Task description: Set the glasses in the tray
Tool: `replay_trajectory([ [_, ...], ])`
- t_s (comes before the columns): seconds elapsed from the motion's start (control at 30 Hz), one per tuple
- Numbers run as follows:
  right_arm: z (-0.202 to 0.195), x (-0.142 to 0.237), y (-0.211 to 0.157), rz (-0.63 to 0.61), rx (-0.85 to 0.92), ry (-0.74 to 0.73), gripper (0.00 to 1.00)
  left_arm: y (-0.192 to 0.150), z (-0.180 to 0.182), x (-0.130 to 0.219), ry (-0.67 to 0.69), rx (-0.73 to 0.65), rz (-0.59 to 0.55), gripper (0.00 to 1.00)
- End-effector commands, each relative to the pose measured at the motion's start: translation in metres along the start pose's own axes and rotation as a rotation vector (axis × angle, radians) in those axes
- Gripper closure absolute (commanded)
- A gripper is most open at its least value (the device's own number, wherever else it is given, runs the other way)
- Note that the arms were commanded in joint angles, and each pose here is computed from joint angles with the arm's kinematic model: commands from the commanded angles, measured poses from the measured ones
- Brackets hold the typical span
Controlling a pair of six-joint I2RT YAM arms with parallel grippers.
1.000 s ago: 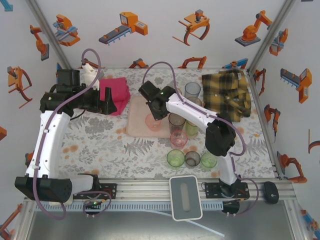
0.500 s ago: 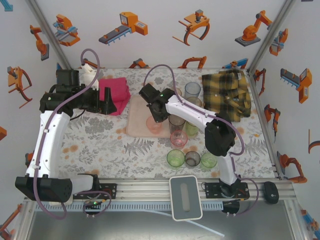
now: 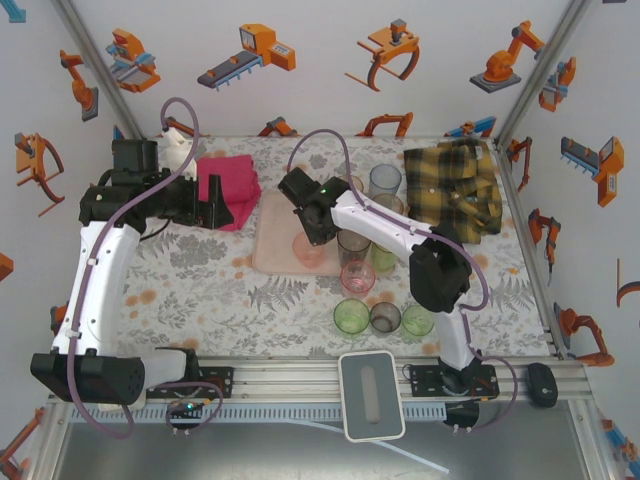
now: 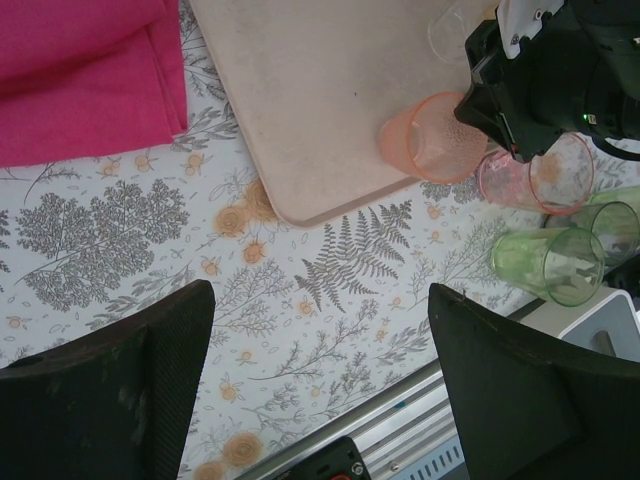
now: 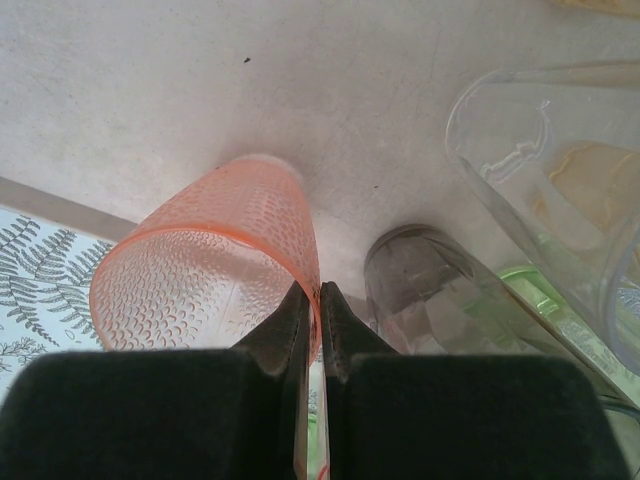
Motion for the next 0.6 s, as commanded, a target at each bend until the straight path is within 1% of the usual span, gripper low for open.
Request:
replay_trajectory([
  [0.0, -0.0052, 0.0005, 0.0011, -0.010, -0.010, -0.029, 0.91, -0.0003, -0.0024, 0.0048, -0.015, 0.012, -0.031, 0.20],
  [0.17, -0.0054, 0.0026, 0.0021, -0.012, -0.002, -0.035, 0.86, 0.0000, -0.0019, 0.0043, -0.018, 0.015, -0.033, 0.20],
  [0.3, -0.0062, 0.0036, 0.0022, -0.010, 0.002, -0.041, 0.80, -0.0002, -0.0015, 0.0040, -0.019, 0.018, -0.034, 0.20],
  [0.57, -0.0074, 0.0085, 0.0052, -0.021, 0.008, -0.056, 0.75, -0.0003, -0.0011, 0.0049, -0.020, 0.022, -0.038, 0.20],
])
Point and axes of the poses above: each hand's point on the last joint's axis, 136 mm out from that joint toward the fingers, its own x axis back along the fingers, its own z axis along the line the jaws close on, y = z × x, the point moved 9 cm from there along x, back along the fingers, and after that the axes turned 15 degrees about -x, right-handed, at the moved point
